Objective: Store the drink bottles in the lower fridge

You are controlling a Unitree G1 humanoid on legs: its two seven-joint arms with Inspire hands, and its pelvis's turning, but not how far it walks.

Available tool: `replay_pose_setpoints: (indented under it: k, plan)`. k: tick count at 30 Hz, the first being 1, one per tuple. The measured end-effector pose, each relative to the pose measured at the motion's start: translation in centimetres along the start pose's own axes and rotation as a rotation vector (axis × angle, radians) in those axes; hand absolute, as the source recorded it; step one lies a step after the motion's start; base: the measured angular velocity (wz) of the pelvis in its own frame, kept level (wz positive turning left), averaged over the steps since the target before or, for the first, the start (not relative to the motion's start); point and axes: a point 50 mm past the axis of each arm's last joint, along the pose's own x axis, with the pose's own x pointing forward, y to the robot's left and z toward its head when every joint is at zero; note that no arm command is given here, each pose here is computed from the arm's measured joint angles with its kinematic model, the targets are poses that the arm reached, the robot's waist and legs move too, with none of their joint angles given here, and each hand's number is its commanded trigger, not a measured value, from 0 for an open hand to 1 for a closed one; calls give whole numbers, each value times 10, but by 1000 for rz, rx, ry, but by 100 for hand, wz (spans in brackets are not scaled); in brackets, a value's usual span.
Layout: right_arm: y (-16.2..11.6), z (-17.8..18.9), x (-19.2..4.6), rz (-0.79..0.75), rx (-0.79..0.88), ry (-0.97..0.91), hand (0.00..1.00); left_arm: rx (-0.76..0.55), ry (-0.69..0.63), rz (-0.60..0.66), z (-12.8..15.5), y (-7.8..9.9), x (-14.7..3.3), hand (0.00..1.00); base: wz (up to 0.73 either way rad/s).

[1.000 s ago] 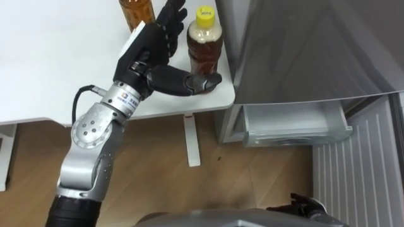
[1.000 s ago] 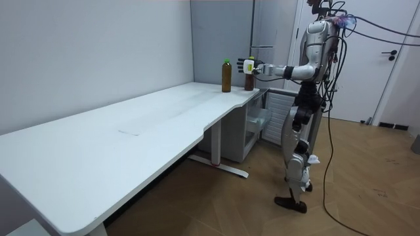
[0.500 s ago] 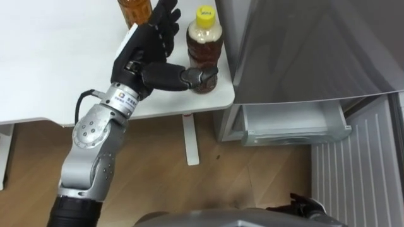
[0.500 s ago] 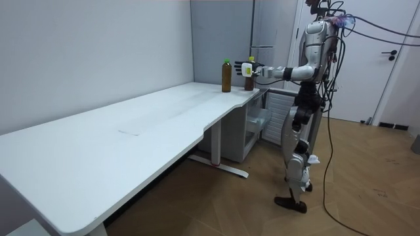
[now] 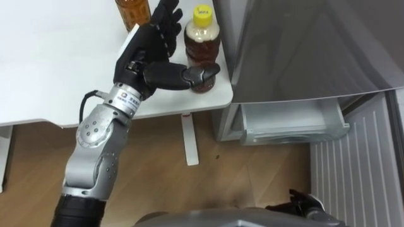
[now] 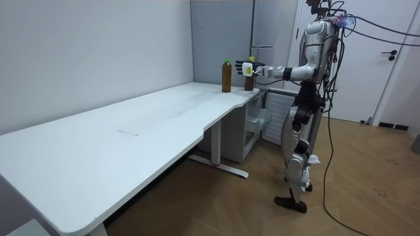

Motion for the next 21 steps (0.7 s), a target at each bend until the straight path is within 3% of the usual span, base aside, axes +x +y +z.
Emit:
replay_pose_setpoints:
  k: [19,20,21]
  plan:
    - [1,3,0,8,-54,-6,0,4,-13,-54,3,-9,11,0,0]
    - [1,3,0,8,-54,-6,0,4,-13,-54,3,-9,11,15,0]
    - [1,3,0,8,-54,-6,0,2,-14,-54,3,-9,12,53,0]
